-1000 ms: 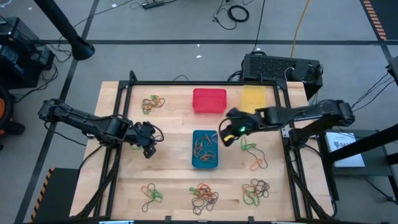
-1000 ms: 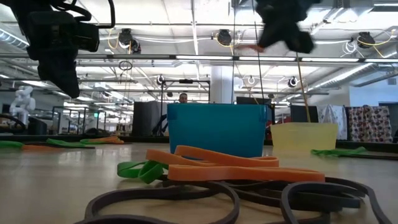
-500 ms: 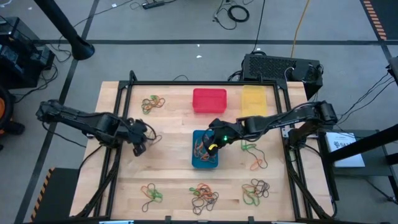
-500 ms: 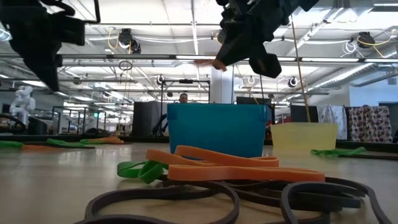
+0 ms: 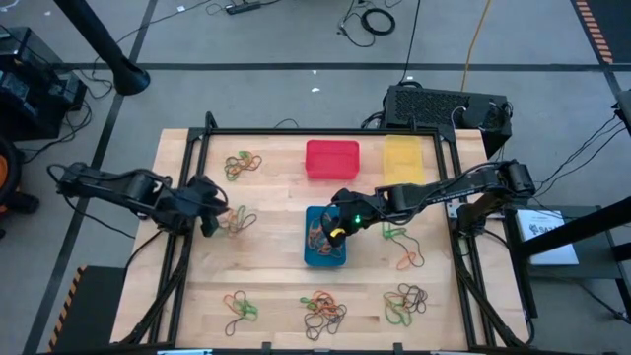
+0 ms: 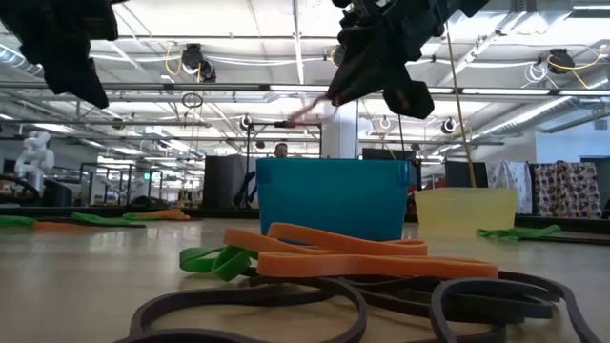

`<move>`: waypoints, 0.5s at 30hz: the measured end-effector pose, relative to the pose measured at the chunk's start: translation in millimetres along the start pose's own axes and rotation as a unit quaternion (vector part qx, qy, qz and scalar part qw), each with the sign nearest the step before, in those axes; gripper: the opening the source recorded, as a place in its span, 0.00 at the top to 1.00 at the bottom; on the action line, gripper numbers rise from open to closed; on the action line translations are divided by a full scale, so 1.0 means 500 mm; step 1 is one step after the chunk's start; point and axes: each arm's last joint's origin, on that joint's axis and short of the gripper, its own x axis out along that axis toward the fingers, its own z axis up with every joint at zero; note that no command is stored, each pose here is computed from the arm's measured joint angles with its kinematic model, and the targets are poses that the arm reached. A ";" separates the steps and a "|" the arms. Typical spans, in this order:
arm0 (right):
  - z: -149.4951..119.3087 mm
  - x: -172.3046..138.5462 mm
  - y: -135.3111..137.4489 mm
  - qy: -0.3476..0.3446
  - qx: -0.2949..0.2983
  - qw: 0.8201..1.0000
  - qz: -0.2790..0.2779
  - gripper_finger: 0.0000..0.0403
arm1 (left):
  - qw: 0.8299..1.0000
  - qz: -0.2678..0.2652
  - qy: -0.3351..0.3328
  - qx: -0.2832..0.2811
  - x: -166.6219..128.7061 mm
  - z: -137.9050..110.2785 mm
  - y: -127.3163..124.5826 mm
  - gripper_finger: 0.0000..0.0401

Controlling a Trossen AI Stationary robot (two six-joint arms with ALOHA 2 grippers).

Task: Sort rubber bands into baskets
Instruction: Put the orange rubber band into the blue bin

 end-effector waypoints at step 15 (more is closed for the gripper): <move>0.008 -0.003 0.031 -0.033 0.053 0.996 0.067 0.78 | 0.998 -0.021 -0.006 0.052 -0.010 -0.002 0.004 0.80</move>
